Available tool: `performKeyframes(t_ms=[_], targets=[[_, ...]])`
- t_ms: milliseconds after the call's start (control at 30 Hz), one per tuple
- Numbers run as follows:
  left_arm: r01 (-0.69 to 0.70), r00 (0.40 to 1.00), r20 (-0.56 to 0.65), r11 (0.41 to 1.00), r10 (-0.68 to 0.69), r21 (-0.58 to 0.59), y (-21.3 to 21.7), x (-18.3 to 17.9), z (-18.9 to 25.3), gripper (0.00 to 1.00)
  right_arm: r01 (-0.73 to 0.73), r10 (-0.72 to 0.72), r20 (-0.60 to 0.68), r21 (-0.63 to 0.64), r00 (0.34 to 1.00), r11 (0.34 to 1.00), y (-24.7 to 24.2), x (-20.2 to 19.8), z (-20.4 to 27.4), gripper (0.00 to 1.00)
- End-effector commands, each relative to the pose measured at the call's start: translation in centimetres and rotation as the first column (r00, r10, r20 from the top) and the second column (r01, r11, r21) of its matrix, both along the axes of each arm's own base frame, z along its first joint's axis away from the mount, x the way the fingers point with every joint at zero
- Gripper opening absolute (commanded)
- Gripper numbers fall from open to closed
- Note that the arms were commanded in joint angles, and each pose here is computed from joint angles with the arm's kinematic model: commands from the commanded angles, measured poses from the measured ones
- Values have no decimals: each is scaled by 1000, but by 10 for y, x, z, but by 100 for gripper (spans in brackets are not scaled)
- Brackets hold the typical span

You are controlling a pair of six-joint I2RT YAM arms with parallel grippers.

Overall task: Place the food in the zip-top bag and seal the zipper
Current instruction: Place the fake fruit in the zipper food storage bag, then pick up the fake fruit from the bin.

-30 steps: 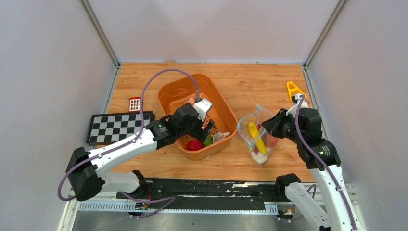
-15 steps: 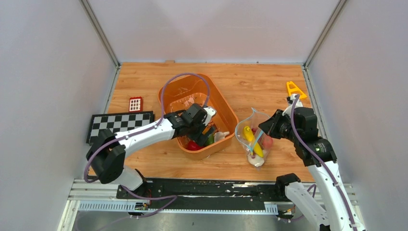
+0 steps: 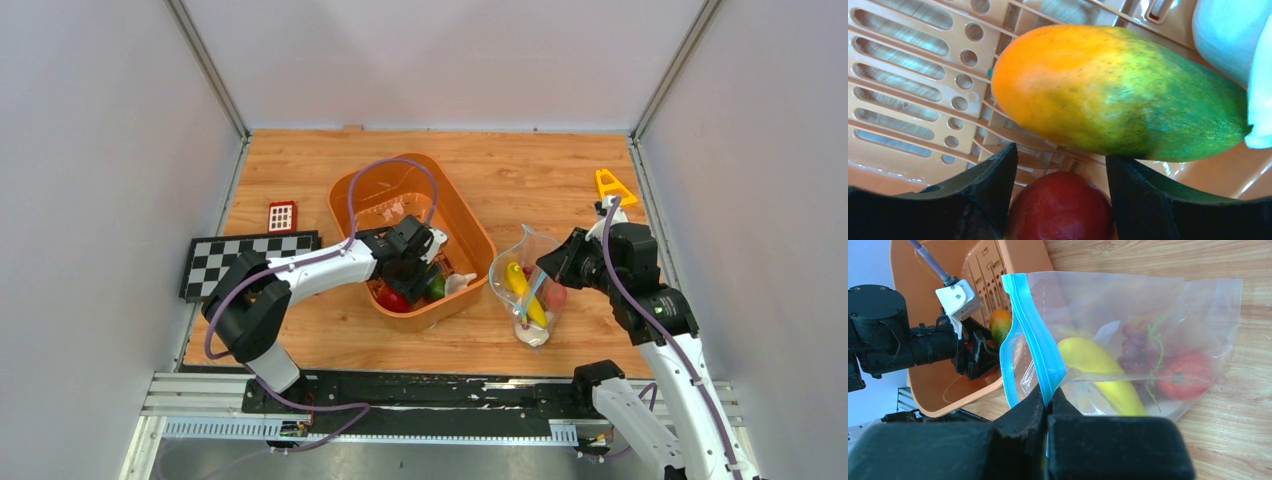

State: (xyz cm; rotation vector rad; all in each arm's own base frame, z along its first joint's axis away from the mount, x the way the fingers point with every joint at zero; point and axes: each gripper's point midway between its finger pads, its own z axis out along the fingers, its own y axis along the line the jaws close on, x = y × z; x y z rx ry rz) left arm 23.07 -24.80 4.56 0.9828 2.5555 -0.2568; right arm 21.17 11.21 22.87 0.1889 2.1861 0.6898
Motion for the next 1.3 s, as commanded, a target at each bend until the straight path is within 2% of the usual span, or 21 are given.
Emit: performKeyframes(t_ms=[0,133,333,500,933,1100,1200,1267], targets=[[-4,1000,12,998,5,-70,-14,7,6,64,-10,8,54,19,998,1000,3,7,10,0],[-9,997,75,995,17,-101,-16,15,25,49,-9,8,57,17,998,1000,3,8,11,0],[-74,966,233,982,114,-173,-10,35,74,37,-9,8,55,17,998,1000,3,8,9,0],[-108,922,331,955,200,-276,-3,43,116,35,-7,6,57,22,998,1000,3,8,10,0],[-105,901,341,899,267,-426,-8,42,153,35,-15,13,60,38,998,999,6,7,13,0],[-25,911,331,832,248,-554,-29,35,194,35,-20,17,61,49,998,999,8,7,14,0],[61,928,313,750,200,-658,-51,24,227,35,-29,25,61,61,998,998,10,7,14,0],[121,931,317,669,180,-734,-65,19,254,35,-39,34,60,72,998,997,13,7,14,0]])
